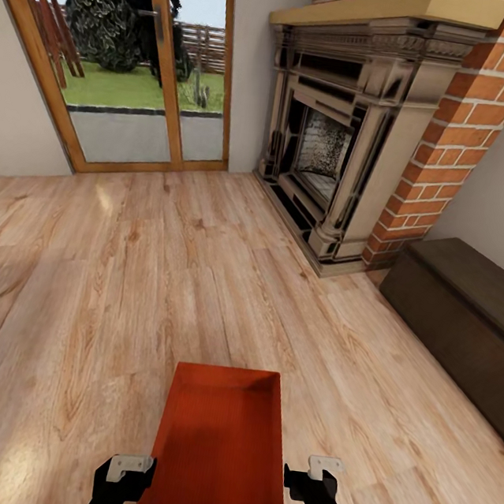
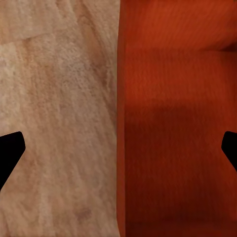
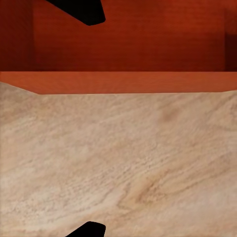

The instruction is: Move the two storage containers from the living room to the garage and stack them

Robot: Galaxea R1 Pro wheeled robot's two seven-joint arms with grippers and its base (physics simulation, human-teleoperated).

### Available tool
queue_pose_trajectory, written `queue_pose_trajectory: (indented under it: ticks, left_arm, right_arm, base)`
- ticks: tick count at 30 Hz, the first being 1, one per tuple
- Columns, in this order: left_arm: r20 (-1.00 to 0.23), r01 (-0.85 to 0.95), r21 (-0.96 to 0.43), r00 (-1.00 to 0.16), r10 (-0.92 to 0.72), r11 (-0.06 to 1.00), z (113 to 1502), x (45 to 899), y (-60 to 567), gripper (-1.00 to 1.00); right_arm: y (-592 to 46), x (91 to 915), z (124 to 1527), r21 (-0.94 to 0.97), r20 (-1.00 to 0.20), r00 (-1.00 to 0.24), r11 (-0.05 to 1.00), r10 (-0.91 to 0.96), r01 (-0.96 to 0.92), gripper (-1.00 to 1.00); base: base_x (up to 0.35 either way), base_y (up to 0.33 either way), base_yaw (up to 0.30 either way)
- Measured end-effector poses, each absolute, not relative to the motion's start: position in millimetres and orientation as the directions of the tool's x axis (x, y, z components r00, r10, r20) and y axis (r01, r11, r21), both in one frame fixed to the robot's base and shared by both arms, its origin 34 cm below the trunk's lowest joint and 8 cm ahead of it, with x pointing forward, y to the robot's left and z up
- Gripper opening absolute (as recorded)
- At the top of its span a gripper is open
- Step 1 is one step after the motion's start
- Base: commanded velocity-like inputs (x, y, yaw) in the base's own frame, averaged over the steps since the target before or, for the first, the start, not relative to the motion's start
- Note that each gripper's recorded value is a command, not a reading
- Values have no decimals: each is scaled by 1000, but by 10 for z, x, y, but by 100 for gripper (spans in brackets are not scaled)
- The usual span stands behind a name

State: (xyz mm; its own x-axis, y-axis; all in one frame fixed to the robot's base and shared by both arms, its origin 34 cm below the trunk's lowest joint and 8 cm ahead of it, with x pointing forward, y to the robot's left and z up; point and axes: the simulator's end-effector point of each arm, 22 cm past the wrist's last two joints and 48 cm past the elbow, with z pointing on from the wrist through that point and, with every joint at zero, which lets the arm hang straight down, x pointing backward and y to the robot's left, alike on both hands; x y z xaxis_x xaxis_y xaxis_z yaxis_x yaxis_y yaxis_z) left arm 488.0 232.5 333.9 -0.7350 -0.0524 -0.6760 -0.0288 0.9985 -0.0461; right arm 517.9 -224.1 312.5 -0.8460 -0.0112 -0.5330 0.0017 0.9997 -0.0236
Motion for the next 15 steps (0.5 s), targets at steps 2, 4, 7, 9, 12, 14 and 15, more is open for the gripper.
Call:
queue_pose_trajectory:
  ticks: [2, 4, 7, 9, 12, 14, 15]
  left_arm:
    - [-676, -29, -46, -735, -52, 999, 3339, 4880, 2325, 100]
    - [-676, -29, -46, -735, -52, 999, 3339, 4880, 2326, 100]
    - [-676, -29, -46, -735, -52, 999, 3339, 4880, 2325, 100]
    - [-676, -29, -46, -735, -52, 999, 3339, 4880, 2325, 100]
    - [-676, -29, -46, -735, -52, 999, 3339, 4880, 2326, 100]
    - [-676, -29, -46, -735, -53, 999, 3339, 4880, 2324, 100]
    - [-676, -29, -46, -735, -52, 999, 3339, 4880, 2324, 100]
  right_arm:
    - [-2241, 5179, 3125, -24, -533, -846, 1000, -11, 2, 100]
    - [-2241, 5179, 3125, -24, -533, -846, 1000, -11, 2, 100]
    - [-2241, 5179, 3125, -24, -533, -846, 1000, -11, 2, 100]
    - [-2241, 5179, 3125, -24, -533, -846, 1000, -11, 2, 100]
    - [-2241, 5179, 3125, -24, -533, -846, 1000, -11, 2, 100]
    - [-2241, 5179, 3125, -24, -533, -846, 1000, -11, 2, 100]
    - [-2241, 5179, 3125, -24, -533, -846, 1000, -11, 2, 100]
  base:
    - [12, 0, 0]
    - [7, 0, 0]
    - [3, 0, 0]
    - [2, 0, 0]
    - [1, 0, 0]
    - [0, 0, 0]
    - [0, 0, 0]
